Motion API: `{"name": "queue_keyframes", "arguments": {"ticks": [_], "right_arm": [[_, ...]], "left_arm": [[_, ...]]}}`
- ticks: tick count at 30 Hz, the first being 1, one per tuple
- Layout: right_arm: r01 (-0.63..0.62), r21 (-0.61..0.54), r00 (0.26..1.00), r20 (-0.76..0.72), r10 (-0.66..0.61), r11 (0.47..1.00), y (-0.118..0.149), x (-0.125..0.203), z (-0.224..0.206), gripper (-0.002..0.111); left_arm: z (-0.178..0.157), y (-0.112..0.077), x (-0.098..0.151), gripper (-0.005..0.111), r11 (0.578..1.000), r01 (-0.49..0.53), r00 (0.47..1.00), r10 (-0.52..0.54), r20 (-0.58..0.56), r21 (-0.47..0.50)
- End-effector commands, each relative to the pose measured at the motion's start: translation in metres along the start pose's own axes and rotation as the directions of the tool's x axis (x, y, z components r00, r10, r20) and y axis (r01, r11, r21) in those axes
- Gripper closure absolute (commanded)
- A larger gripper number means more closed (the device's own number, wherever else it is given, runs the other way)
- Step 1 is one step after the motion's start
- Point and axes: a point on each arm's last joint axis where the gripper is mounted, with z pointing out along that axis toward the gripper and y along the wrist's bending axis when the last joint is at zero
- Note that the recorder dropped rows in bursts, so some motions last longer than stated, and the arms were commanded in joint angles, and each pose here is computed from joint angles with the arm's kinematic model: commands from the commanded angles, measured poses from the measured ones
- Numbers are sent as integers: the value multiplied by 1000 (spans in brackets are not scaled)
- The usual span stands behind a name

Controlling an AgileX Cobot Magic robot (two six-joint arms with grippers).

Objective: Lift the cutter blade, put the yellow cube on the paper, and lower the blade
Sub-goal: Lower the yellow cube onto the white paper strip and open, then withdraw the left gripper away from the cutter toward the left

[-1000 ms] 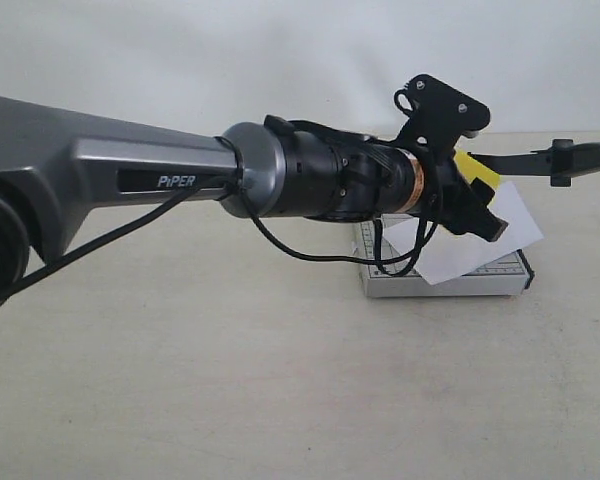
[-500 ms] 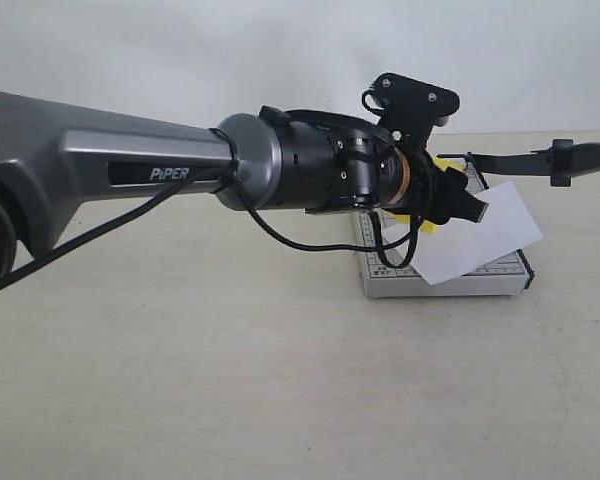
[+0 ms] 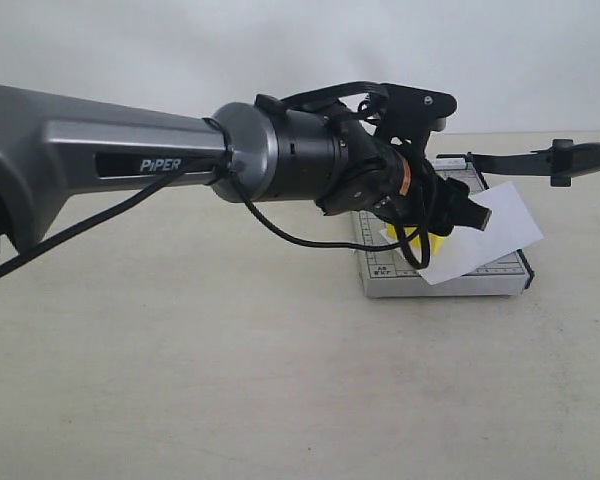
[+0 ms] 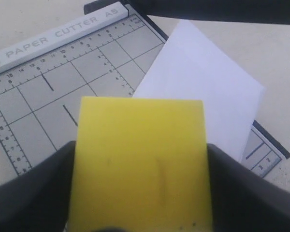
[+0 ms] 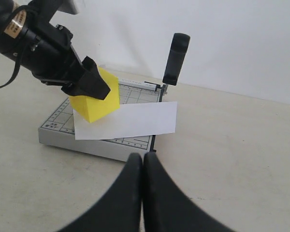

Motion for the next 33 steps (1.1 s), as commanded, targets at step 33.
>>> {"name": "queue_keyframes", "arguments": {"ticks": [33], "right_arm": [[-14, 1, 1000, 10, 14, 1000, 0, -1, 0, 108]], "left_arm": [[-79, 4, -52, 68, 998, 28, 999, -26, 31, -57]]}}
